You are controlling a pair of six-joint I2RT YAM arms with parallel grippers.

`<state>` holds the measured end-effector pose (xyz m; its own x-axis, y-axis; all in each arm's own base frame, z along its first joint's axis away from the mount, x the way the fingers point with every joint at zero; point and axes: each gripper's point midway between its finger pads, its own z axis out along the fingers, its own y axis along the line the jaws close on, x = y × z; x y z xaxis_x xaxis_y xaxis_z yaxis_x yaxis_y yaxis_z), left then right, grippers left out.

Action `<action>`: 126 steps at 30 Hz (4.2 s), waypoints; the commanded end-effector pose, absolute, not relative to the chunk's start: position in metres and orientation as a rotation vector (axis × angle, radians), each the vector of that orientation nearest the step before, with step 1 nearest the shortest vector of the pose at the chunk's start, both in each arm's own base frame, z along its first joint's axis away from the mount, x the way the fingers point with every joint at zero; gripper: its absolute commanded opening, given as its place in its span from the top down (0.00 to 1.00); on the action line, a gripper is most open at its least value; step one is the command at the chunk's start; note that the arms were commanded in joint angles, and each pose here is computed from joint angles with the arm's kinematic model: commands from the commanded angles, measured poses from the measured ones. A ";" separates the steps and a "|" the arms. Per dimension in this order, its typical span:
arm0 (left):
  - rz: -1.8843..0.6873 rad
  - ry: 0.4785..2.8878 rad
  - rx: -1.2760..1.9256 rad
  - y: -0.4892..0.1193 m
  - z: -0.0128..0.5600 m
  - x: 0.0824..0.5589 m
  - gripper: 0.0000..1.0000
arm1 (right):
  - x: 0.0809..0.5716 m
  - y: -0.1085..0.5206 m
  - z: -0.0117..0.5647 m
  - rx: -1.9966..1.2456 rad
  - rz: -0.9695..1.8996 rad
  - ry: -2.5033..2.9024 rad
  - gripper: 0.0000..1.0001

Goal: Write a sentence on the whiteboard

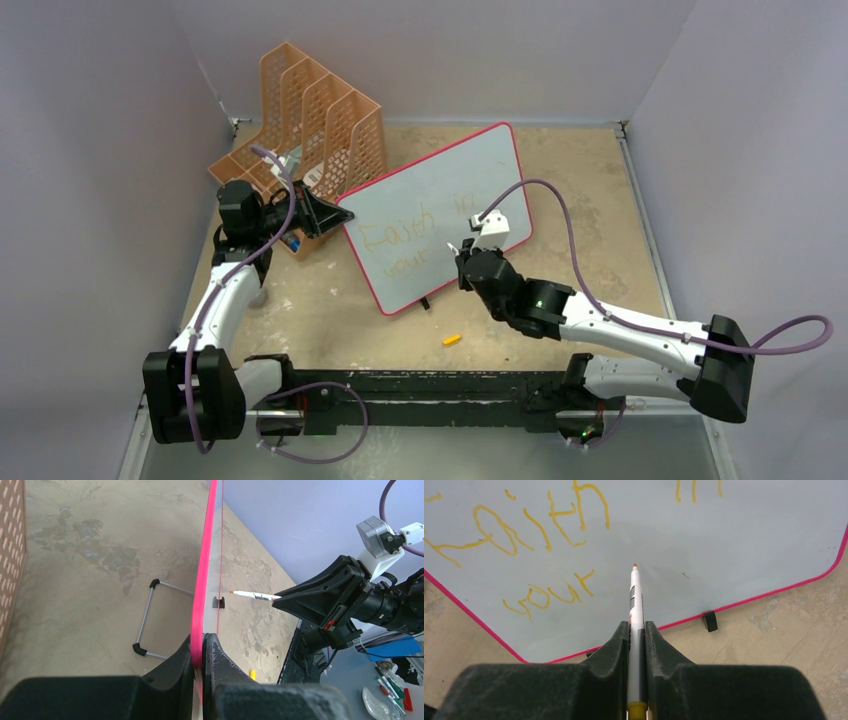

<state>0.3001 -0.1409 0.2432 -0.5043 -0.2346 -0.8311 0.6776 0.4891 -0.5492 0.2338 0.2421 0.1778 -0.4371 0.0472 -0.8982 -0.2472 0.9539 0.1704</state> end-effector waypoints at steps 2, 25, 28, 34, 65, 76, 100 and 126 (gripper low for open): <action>-1.071 1.692 0.451 -0.135 0.255 0.312 1.00 | 0.236 0.243 0.186 -0.121 0.367 1.974 1.00; -1.073 1.694 0.452 -0.135 0.254 0.312 1.00 | 0.242 0.247 0.186 -0.123 0.380 1.965 1.00; -1.072 1.694 0.451 -0.135 0.255 0.312 1.00 | 0.242 0.247 0.183 -0.125 0.374 1.969 1.00; -1.071 1.694 0.451 -0.135 0.255 0.312 1.00 | 0.242 0.245 0.181 -0.121 0.373 1.972 1.00; -1.078 1.696 0.452 -0.135 0.254 0.313 1.00 | 0.245 0.254 0.182 -0.136 0.399 1.965 1.00; -1.076 1.695 0.453 -0.135 0.254 0.312 1.00 | 0.249 0.252 0.178 -0.124 0.384 1.962 1.00; -1.072 1.695 0.451 -0.135 0.255 0.312 1.00 | 0.252 0.246 0.165 -0.121 0.363 1.986 1.00; -1.071 1.695 0.451 -0.135 0.254 0.312 1.00 | 0.247 0.247 0.166 -0.141 0.381 2.002 1.00</action>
<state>0.3008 -0.1409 0.2427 -0.5072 -0.2341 -0.8294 0.6767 0.4878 -0.5515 0.2410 0.2443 0.1597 -0.4705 0.0472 -0.8811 -0.2715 0.9424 0.1954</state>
